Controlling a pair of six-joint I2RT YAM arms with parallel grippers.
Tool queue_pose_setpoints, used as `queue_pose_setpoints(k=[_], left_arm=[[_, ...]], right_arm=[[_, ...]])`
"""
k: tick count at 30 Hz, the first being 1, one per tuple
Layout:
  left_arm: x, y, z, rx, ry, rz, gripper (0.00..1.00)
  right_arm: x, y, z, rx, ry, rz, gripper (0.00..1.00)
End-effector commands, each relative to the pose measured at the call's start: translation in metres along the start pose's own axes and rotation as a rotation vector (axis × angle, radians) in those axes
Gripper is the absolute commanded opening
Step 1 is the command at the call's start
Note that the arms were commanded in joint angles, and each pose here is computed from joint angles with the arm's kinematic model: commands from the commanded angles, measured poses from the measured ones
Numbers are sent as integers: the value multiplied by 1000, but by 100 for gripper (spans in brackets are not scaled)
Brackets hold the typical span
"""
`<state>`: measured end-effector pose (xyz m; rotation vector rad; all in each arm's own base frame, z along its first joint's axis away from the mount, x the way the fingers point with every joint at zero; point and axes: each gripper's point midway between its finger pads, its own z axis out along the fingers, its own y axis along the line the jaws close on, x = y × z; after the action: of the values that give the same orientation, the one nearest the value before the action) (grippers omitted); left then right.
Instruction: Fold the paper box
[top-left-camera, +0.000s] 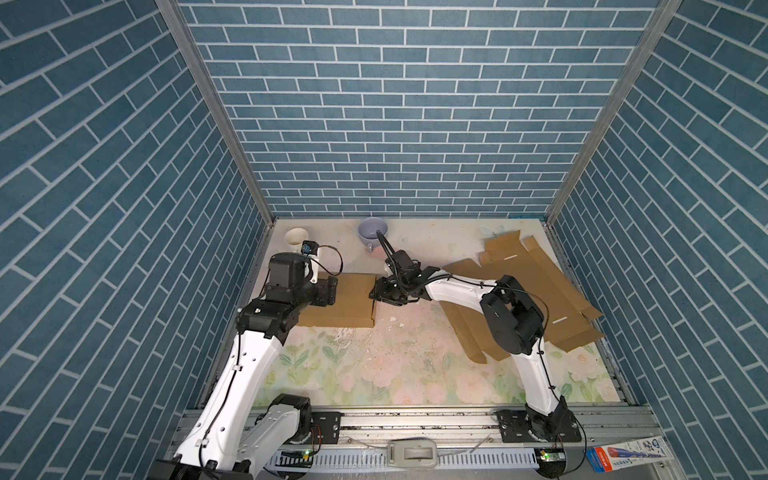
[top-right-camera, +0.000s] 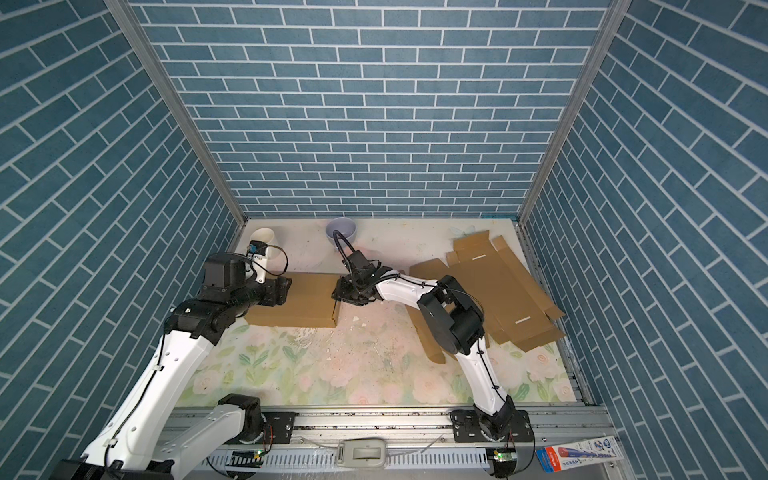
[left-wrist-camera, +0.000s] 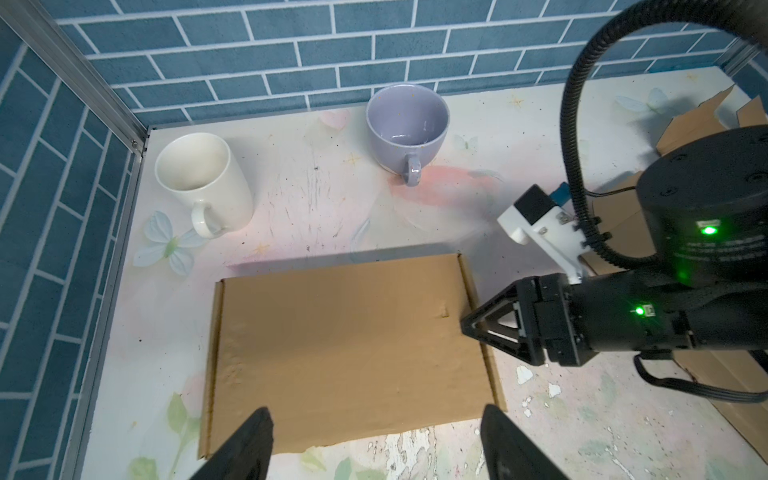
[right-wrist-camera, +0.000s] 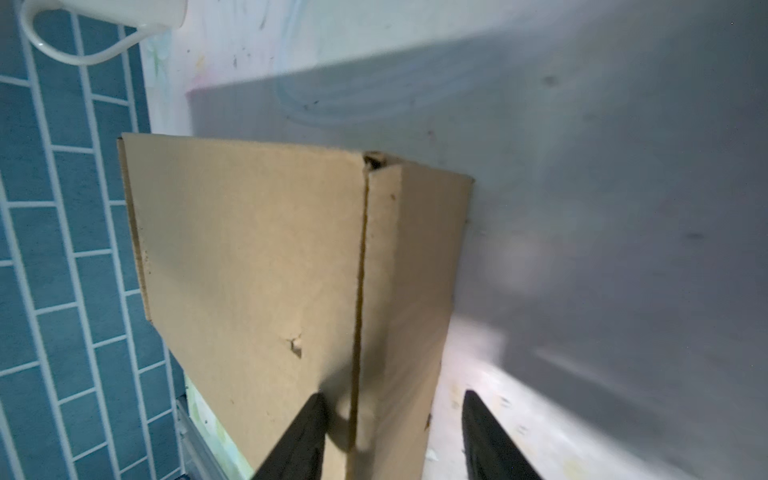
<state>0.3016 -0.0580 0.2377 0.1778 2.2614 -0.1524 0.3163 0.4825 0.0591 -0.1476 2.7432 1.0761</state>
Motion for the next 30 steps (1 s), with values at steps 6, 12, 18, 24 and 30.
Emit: queue_pose_setpoints(k=[6,12,18,24,30], left_arm=[[-3,-2,1,14,9,-54,75],[-3,-3,7,18,18,-80,71],[-1,-29,25,75,23,-116,67],[10,-88,54,150,68,-49,68],[15,-139,76,235,111,6,68]], right_arm=[[7,30,24,-39,72,1,51],[-17,9,-53,10,11,-93,53],[-7,-95,-132,245,-33,-46,53],[6,-204,-204,583,-94,2,53],[11,-236,-201,576,-88,96,54]])
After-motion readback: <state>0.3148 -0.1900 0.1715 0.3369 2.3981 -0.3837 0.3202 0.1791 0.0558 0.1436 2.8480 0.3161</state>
